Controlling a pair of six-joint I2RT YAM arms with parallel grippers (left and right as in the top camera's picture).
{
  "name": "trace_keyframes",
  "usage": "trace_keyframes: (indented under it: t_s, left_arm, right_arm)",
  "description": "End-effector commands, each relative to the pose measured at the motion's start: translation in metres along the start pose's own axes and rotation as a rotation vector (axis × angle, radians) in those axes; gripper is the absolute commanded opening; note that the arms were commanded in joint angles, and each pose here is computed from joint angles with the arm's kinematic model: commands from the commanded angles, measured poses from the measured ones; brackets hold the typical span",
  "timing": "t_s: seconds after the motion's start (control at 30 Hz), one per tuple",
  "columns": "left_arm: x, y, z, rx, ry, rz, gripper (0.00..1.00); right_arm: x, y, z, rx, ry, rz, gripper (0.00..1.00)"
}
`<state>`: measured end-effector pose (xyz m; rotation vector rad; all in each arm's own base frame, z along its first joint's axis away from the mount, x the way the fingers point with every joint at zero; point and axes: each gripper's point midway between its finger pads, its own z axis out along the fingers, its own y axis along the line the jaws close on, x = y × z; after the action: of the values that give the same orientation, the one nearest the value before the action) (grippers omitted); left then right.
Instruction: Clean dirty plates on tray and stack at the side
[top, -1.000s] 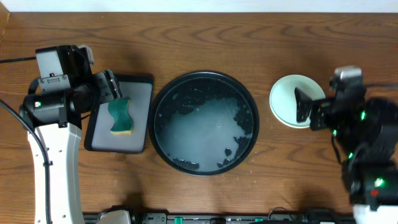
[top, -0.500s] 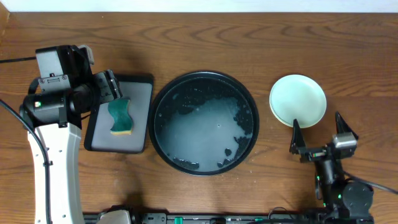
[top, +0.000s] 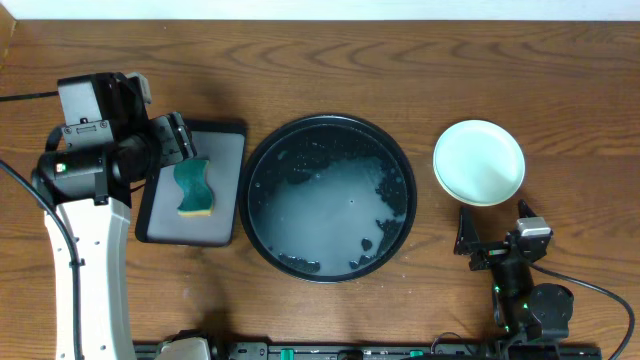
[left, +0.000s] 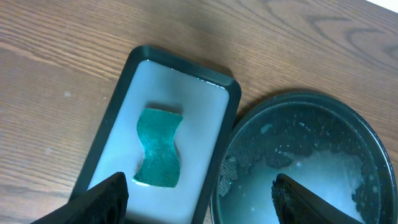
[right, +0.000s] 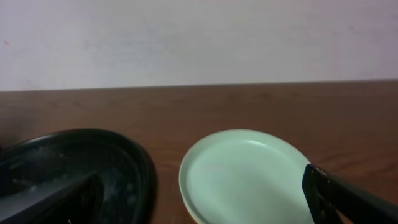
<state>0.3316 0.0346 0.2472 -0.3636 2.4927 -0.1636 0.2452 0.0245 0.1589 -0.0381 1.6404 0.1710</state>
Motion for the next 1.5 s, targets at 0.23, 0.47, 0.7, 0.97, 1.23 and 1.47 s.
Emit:
trace_keyframes:
  t_s: [0.23, 0.47, 0.7, 0.97, 1.23, 1.47]
  left_arm:
    - [0.000, -0.002, 0.000, 0.010, 0.002, 0.008, 0.75]
    - [0.000, -0.002, 0.000, 0.010, 0.002, 0.008, 0.75]
    - [0.003, 0.002, -0.008, -0.021, -0.011, 0.017, 0.75]
    - [0.019, -0.030, -0.017, 0.082, -0.307, 0.260, 0.75]
    - [0.077, -0.024, -0.010, 0.094, -0.657, 0.482, 0.75]
    - [0.113, -0.009, 0.014, 0.062, -0.826, 0.524, 0.75]
  right_arm:
    - [0.001, 0.001, 0.000, -0.004, 0.003, 0.019, 0.99]
    - [0.001, 0.001, 0.000, -0.004, 0.003, 0.019, 0.99]
    - [0.001, 0.001, 0.000, -0.004, 0.003, 0.019, 0.99]
    - [0.001, 0.001, 0.000, -0.005, 0.004, 0.019, 0.99]
    - [0.001, 0.001, 0.000, -0.005, 0.004, 0.019, 0.99]
    - [0.001, 0.001, 0.000, -0.004, 0.003, 0.019, 0.99]
